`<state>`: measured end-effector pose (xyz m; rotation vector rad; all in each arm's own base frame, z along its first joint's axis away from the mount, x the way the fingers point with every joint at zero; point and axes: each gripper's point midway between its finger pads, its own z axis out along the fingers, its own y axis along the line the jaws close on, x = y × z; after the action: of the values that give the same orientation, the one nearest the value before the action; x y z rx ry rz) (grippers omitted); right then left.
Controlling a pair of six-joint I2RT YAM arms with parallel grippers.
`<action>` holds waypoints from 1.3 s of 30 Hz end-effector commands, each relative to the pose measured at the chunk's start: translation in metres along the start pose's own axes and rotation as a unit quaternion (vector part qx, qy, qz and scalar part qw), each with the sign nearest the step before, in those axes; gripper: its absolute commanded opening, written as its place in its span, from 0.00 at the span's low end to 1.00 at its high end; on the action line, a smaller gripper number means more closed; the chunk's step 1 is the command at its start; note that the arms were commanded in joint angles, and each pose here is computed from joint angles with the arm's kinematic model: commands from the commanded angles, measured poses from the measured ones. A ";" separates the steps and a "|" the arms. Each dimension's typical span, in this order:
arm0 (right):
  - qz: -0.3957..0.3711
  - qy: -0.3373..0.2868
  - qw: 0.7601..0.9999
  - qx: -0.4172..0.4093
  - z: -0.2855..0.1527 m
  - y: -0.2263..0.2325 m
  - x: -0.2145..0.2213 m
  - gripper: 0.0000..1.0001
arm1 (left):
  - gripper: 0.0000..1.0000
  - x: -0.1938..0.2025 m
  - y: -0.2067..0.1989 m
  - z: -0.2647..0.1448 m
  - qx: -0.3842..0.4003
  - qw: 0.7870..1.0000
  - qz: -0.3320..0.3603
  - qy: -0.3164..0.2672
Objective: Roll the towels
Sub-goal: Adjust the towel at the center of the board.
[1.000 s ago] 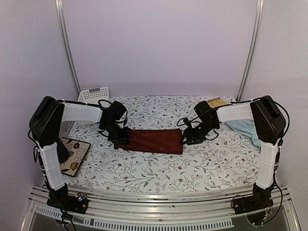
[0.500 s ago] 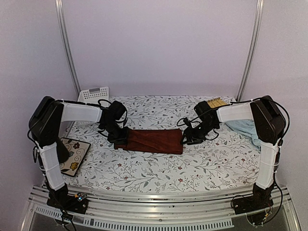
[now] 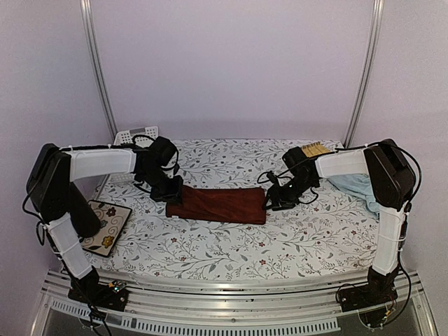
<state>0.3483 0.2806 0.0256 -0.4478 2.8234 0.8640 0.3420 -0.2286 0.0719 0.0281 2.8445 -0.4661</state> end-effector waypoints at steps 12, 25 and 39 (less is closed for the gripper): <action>0.004 0.010 1.000 -0.005 0.004 -0.003 0.010 0.51 | 0.00 0.021 0.044 0.003 -0.084 0.996 0.010 0.015; 0.005 0.014 1.000 -0.007 0.005 -0.003 0.011 0.51 | 0.00 0.019 0.063 0.021 -0.127 0.992 0.021 0.012; 0.001 0.018 1.000 -0.005 0.010 -0.004 0.006 0.52 | 0.43 0.008 0.050 0.007 -0.102 0.995 0.008 -0.006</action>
<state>0.3476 0.2834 0.0259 -0.4576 2.8131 0.8954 0.3267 -0.1794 0.0236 0.0364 2.9222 -0.1161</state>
